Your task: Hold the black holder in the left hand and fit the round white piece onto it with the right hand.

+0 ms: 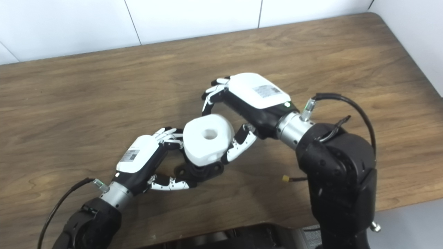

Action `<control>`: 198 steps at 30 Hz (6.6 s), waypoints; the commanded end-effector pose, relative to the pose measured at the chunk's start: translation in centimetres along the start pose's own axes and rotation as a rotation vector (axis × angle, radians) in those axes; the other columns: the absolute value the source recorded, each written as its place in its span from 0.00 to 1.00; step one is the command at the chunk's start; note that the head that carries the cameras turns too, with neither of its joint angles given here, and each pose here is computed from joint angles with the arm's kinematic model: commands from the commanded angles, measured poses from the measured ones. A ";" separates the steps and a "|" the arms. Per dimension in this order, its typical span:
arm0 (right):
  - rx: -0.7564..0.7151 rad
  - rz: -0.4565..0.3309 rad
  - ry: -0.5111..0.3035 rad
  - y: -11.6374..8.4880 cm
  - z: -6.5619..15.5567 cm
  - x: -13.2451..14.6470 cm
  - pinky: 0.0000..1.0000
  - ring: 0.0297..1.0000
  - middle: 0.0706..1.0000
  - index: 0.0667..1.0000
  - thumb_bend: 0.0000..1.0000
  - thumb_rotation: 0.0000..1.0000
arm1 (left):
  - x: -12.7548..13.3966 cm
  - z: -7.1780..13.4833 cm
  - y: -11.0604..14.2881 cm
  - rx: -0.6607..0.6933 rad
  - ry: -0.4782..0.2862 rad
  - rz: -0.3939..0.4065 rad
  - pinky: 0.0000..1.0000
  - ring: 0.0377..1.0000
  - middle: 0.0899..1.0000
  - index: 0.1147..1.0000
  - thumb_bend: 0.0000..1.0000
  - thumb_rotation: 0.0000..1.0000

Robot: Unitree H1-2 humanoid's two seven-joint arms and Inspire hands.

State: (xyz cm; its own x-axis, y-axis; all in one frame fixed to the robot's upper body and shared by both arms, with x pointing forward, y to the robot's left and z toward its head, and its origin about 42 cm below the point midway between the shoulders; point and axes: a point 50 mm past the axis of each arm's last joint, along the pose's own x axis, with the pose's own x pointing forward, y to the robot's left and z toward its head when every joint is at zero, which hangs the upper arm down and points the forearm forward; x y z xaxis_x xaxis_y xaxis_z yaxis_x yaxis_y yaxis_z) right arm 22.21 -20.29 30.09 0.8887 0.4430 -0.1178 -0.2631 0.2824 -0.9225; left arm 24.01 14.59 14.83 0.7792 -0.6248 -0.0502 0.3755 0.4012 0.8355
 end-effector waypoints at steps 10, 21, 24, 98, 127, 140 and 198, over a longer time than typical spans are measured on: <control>-0.050 -0.003 -0.040 0.2 1.1 -0.1 0.97 0.94 0.81 0.45 0.52 0.15 | 0.2 0.5 -0.1 -0.003 -0.004 -0.016 0.94 0.89 0.80 0.42 0.52 0.06; -0.079 -0.003 -0.039 1.1 1.2 -0.2 0.95 0.92 0.81 0.45 0.52 0.15 | 0.1 0.5 -0.1 -0.005 -0.008 -0.014 0.94 0.89 0.79 0.42 0.52 0.06; -0.098 -0.003 -0.036 1.2 1.2 0.0 0.94 0.92 0.81 0.45 0.52 0.15 | 0.1 0.5 -0.1 -0.007 -0.010 -0.012 0.93 0.89 0.79 0.42 0.52 0.06; -0.111 -0.013 -0.067 1.6 1.5 0.2 0.87 0.94 0.81 0.45 0.52 0.14 | 0.1 0.8 0.1 -0.003 -0.017 -0.021 0.93 0.89 0.79 0.42 0.52 0.06; -0.112 -0.014 -0.085 2.1 1.8 0.1 0.84 0.92 0.80 0.45 0.52 0.14 | 0.2 1.0 0.3 -0.002 -0.018 -0.024 0.93 0.89 0.79 0.42 0.52 0.06; -0.116 -0.005 -0.092 2.6 1.8 0.2 0.84 0.93 0.80 0.45 0.52 0.14 | 0.2 1.1 0.4 -0.003 -0.022 -0.023 0.94 0.89 0.79 0.42 0.52 0.06; -0.180 0.022 -0.056 1.7 2.1 0.0 0.94 0.99 0.94 0.88 1.00 0.46 | 0.1 1.1 0.4 0.004 -0.019 -0.040 0.94 0.89 0.78 0.42 0.52 0.06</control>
State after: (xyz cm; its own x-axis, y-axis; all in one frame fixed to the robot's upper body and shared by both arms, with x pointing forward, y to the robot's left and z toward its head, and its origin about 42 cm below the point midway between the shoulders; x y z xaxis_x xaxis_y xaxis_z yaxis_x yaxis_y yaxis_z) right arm 21.25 -18.17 28.18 0.8541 0.4858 -0.1857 -0.2687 0.1064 -0.9573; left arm 23.81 14.12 15.54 0.7689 -0.6353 -0.0720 0.3984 0.3879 0.8312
